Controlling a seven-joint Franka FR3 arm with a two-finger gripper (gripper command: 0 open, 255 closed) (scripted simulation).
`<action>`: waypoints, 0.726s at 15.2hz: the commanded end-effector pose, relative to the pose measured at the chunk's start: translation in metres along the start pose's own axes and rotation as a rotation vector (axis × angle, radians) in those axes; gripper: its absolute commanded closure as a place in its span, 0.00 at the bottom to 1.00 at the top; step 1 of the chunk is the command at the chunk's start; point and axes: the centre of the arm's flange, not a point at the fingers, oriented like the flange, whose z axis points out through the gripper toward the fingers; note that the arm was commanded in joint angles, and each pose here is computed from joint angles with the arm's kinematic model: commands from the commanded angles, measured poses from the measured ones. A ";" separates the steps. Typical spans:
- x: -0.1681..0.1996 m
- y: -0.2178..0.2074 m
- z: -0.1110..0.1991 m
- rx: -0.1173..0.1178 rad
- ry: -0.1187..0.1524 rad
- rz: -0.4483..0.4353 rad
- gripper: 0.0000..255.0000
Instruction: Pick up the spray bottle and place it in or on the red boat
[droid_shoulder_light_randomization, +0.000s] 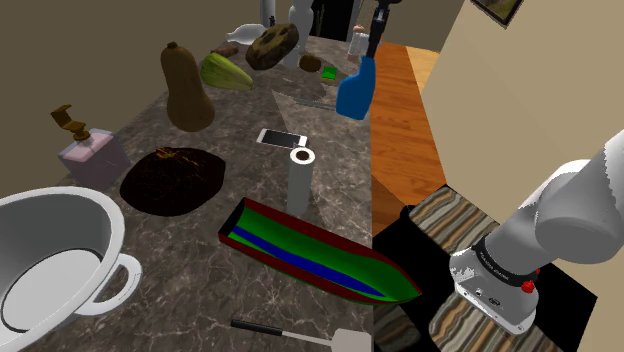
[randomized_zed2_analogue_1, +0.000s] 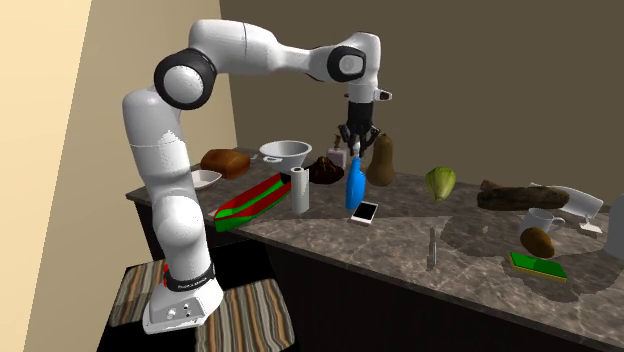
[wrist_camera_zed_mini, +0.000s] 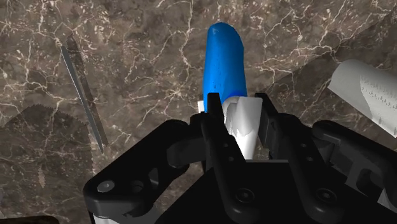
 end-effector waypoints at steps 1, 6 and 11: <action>0.000 0.000 -0.011 0.000 0.000 0.000 1.00; -0.003 -0.052 -0.023 0.000 0.000 0.000 1.00; -0.007 -0.117 -0.035 0.000 0.000 0.000 1.00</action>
